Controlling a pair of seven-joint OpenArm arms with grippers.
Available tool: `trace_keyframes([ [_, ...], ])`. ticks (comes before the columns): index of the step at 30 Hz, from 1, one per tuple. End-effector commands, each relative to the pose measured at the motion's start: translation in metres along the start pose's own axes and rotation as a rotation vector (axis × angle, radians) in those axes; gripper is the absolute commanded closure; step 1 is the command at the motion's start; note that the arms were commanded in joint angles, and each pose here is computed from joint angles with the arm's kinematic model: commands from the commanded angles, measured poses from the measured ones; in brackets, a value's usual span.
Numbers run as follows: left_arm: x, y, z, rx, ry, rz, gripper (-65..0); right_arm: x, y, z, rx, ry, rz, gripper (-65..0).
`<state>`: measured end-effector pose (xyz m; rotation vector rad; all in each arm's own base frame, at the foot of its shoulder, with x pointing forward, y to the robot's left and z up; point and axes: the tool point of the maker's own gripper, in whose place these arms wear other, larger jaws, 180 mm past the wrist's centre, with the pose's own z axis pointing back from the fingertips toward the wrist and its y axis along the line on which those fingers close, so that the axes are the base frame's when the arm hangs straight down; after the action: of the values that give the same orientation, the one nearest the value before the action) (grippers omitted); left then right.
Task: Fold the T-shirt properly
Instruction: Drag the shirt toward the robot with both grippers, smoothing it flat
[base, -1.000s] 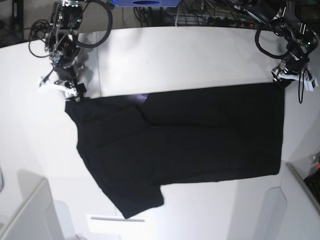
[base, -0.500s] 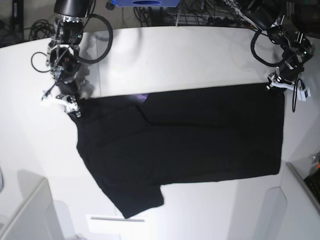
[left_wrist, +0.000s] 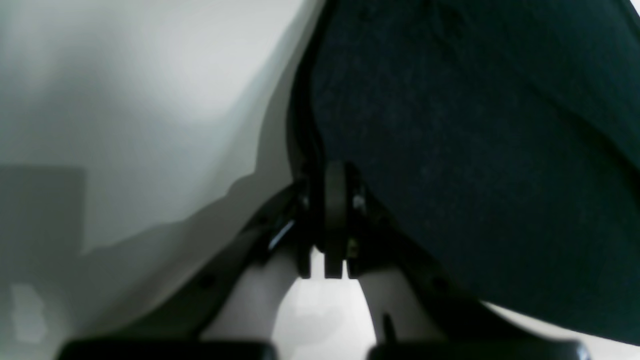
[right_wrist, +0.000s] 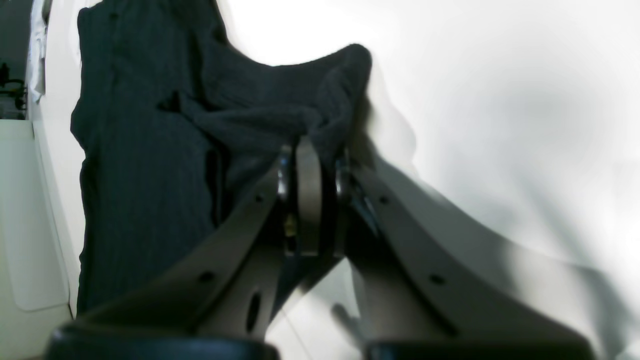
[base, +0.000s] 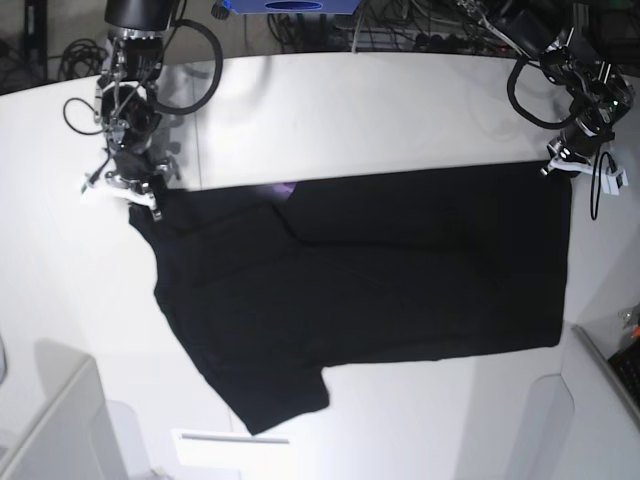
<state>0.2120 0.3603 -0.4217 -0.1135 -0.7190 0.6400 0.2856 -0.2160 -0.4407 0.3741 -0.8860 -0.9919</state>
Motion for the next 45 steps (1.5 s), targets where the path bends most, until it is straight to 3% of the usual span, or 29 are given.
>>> trace_keyframes([
  [1,0.007,0.01,0.006,0.034,-0.004,-0.027,0.0,0.01,0.002,0.003,0.01,-0.033,0.012,0.0],
  [15,-0.049,0.042,0.024,0.093,0.156,-0.115,0.0,0.003,-0.023,0.047,-0.017,-0.033,0.056,0.0],
  [26,-0.046,0.041,0.048,0.091,0.143,-0.251,0.0,0.015,-0.048,0.066,-0.072,-0.068,0.051,0.0],
  [36,-0.06,0.055,0.062,0.124,0.178,-0.263,0.0,0.014,-0.053,0.091,-0.079,-0.066,0.084,0.0],
  [45,-0.071,0.06,0.069,0.133,0.201,-0.268,0.0,0.001,-0.079,0.11,-0.14,-0.028,0.098,0.0],
])
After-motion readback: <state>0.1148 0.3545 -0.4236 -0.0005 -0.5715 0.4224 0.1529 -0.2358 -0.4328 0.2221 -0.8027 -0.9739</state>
